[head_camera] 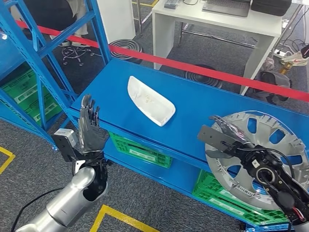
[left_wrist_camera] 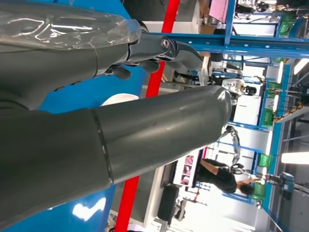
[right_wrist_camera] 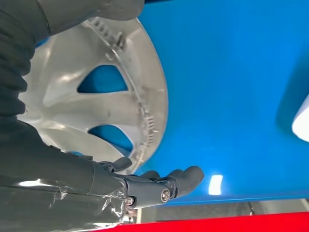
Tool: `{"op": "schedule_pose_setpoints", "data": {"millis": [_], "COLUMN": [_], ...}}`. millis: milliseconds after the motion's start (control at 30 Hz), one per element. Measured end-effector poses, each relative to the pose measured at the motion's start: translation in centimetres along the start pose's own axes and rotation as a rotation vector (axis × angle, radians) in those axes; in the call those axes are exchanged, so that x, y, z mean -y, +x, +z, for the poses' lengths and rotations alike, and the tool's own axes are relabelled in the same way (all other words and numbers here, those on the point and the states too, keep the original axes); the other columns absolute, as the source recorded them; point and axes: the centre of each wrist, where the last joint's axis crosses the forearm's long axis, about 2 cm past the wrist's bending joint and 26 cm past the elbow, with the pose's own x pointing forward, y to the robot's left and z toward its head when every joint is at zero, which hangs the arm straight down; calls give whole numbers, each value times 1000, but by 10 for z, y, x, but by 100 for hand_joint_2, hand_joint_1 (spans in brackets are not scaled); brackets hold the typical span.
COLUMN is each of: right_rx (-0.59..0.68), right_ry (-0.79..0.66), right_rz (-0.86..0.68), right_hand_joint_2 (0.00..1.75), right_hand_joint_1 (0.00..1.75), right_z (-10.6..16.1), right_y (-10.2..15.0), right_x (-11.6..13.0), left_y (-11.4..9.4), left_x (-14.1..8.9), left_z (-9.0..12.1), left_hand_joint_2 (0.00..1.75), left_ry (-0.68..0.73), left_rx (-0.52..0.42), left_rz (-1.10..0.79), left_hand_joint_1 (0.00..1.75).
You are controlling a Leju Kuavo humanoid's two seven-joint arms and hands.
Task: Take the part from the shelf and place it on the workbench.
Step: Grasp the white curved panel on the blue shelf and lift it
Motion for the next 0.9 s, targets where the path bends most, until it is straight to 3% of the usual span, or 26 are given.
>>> {"op": "schedule_pose_setpoints", "data": {"millis": [667,900], "right_rx": [81,120], "right_ry": [52,31], "right_rz": [153,275], "right_hand_joint_2": [175,175], "right_hand_joint_1": [0,0], "right_z": [-37,-50], "right_y": [26,31], "right_x": [0,-1], "left_y": [-9,-12], "left_x": [2,3], "left_z": [3,4], "left_hand_joint_2": [0,0], "left_ry": [-1,-27], "left_rx": [-19,-21], "left_rz": [2,-2], "left_hand_joint_1": [0,0]}}
